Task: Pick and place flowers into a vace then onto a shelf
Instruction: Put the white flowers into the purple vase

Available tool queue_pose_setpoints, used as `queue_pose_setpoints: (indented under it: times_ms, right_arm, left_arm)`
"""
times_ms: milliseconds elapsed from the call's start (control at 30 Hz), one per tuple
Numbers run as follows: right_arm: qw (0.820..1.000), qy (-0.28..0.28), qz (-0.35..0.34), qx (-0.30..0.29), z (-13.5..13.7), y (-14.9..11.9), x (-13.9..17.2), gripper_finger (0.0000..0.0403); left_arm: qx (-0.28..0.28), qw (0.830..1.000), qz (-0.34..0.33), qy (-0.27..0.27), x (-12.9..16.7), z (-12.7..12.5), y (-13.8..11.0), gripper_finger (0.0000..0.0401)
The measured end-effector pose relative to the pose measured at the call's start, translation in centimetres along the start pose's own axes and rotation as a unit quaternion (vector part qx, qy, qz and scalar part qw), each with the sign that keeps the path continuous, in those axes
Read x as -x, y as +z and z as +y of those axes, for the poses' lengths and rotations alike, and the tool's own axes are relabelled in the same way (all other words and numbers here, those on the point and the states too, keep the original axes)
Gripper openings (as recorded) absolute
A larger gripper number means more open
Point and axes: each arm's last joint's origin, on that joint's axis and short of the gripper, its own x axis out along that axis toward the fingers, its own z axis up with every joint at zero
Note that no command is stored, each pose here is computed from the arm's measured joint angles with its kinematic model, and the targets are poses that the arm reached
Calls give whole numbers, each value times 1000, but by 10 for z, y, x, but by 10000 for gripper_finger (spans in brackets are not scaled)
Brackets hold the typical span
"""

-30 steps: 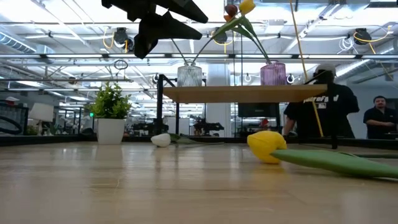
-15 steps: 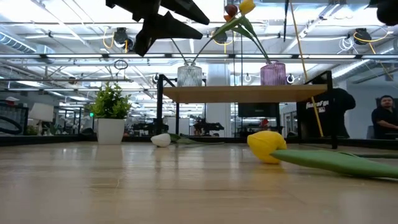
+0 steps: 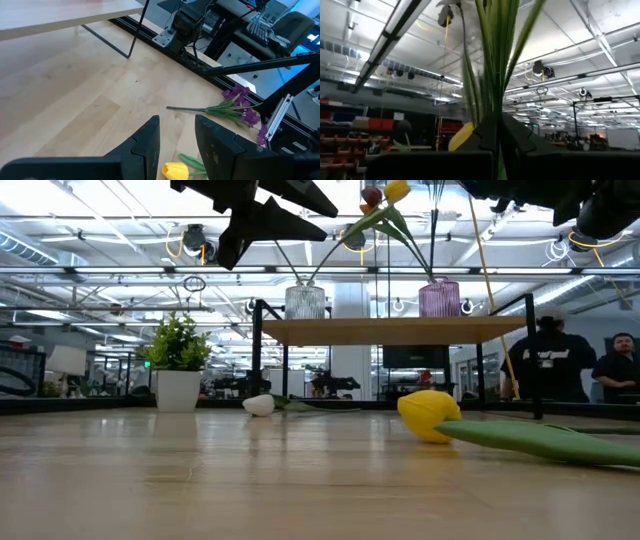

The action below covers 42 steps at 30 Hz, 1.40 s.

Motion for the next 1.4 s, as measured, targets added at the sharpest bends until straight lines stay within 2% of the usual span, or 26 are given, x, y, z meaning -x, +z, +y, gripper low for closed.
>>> queue_pose_setpoints:
  times_ms: [133,333,433,567,633,733,867,1000,1133,1300,1400]
  right_arm:
    - [1000,-17,10,15,-1,-1,0,0]
    - [998,-4,50,24,2,-9,0,3]
    - [997,-5,63,51,2,-12,0,5]
    - [993,-46,87,59,0,-14,1,17]
    - [993,-42,92,58,0,-16,1,22]
    - [998,-15,50,47,1,-9,1,16]
    - [999,-19,2,34,-1,1,0,5]
    - [997,-24,-9,67,-4,6,2,7]
    - [997,-10,28,78,-2,0,2,4]
    - [995,7,76,61,1,-10,3,2]
    - [995,8,80,61,1,-11,3,4]
  left_arm:
    - [0,1000,0,0,0,0,0,127]
    - [-14,1000,0,0,0,0,0,127]
    - [-19,1000,0,0,0,0,0,127]
    - [-19,1000,1,0,0,0,0,127]
    - [-19,1000,0,0,0,0,0,127]
    - [-19,1000,1,-1,0,0,0,127]
    - [-19,1000,1,-1,0,0,0,127]
    - [-18,1000,1,-1,0,0,0,127]
    - [-18,1000,2,-1,0,0,0,127]
    - [-18,1000,1,-1,0,0,0,127]
    - [-17,1000,1,-1,0,0,0,127]
